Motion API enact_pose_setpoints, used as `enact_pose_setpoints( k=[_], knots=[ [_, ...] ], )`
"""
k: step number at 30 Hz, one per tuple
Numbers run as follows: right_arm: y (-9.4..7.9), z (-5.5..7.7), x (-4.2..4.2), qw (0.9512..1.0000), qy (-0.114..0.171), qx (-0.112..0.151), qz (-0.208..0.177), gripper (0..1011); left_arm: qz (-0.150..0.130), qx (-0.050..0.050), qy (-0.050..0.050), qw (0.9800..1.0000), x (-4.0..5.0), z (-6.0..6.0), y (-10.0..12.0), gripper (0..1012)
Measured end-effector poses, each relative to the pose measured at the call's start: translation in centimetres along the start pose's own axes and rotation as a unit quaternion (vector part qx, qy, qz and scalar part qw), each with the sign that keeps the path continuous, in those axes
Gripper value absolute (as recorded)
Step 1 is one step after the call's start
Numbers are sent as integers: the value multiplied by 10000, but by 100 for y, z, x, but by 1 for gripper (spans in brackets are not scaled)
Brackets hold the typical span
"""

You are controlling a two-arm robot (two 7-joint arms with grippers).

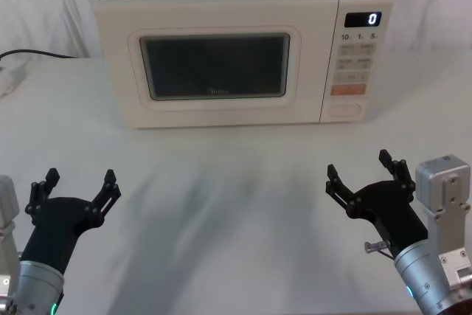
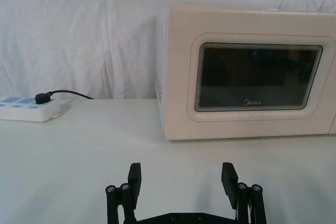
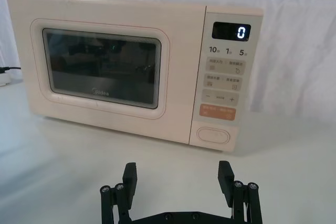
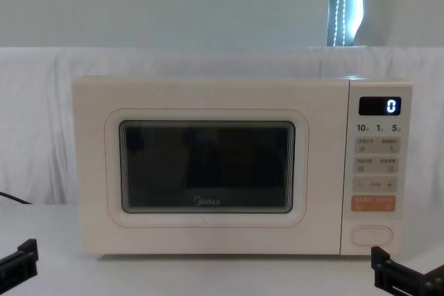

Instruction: Press the button to open the microwave door with one hand; close the microwave door with the other hand.

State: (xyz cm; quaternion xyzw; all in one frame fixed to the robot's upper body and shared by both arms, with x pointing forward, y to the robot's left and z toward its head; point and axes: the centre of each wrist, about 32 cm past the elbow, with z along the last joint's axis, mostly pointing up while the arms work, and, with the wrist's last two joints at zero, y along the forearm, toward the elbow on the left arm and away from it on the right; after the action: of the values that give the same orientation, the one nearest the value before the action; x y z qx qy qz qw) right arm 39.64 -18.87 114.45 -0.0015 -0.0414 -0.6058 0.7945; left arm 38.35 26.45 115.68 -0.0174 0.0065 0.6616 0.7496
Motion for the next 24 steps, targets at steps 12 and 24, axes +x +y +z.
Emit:
enact_pose_setpoints(
  k=[12,24],
  knots=[
    [0,0,0,10000,0,0,1,1002,0,0,0,10000,0,0,0,1001],
    [0,0,0,10000,0,0,0,1002,0,0,0,10000,0,0,0,1001]
  ],
)
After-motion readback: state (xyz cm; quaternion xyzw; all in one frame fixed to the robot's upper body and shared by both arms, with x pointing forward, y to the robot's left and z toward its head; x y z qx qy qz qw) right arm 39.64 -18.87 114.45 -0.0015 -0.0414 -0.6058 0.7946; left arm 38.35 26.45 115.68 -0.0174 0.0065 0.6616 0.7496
